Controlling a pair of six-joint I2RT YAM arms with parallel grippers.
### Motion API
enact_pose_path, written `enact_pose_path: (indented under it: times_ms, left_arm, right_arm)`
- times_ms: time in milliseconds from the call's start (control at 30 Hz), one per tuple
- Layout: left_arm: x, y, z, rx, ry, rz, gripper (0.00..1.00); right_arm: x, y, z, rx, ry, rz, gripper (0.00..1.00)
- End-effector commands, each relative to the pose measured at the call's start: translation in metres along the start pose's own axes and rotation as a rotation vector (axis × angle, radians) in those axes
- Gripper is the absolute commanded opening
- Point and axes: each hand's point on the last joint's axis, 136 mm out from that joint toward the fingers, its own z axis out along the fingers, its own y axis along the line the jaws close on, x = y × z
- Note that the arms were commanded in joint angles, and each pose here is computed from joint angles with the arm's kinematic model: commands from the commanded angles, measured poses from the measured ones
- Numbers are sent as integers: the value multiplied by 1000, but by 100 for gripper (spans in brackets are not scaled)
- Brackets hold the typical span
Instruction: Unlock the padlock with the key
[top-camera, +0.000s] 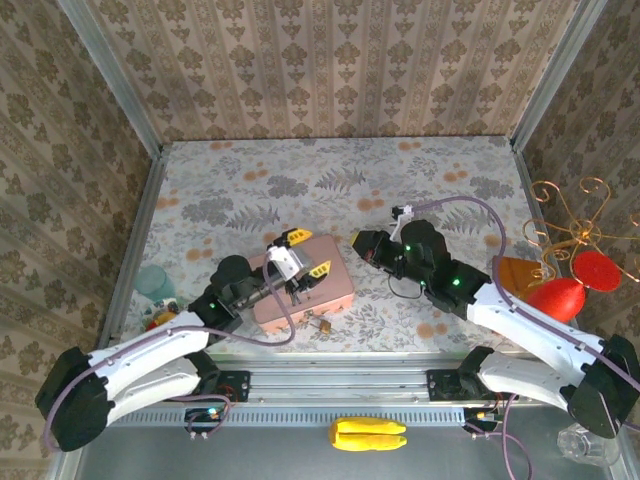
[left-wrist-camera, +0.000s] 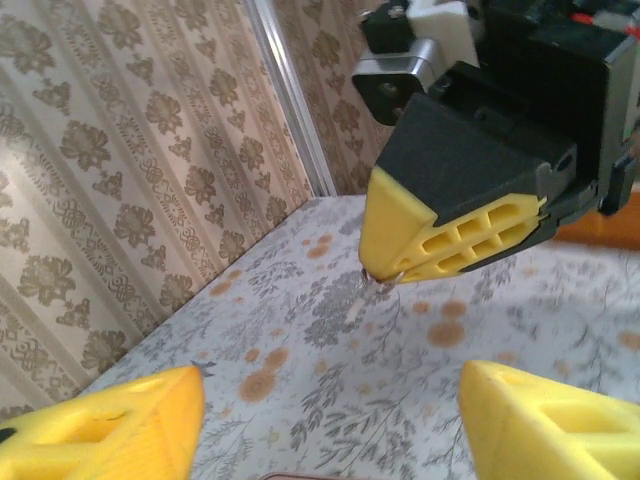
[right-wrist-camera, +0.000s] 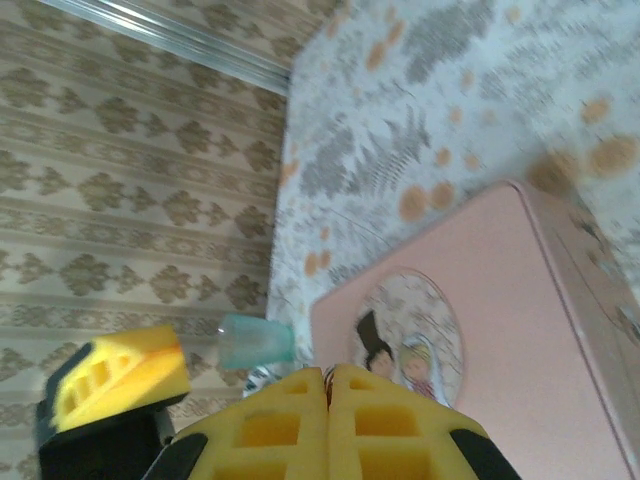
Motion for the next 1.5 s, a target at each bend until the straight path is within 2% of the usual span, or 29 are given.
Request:
enact_pose_path:
  times_ms: [0,100,233,333,600,833,967,1200,1467]
  left_arm:
    - [2,13,2,-48,47,-223,73]
    - [-4,22,6,-7,23,-410,71]
    - [-10,47,3,59,-47,-659,66]
    - [-5,59,1,83,-56,-739,62]
    - [-11,54,-6,222,-132,-827,61]
    - [-4,64,-2,264,-170,-912,54]
    - [3,64,4,286,-148,-952,50]
    - [1,61,5,302,-143,-955,49]
    - [3,52,10,350,-117,-950,53]
  right_arm:
    - [-15,21,-3,-91,-100,-62,0]
    - [-9,34,-1,-168,-119,-114,0]
    - [-3,45,-3,-199,-158,-219,0]
    - [-3,42,-3,-211,-200,-247,0]
    - [3,37,11,-241,-237,-288,0]
    - [13,45,22,-296,-250,-329,0]
    - [18,48,33,-303,-238,-325,0]
    - [15,48,39,-300,-271,-321,0]
    - [10,55,37,-308,-291,-339,0]
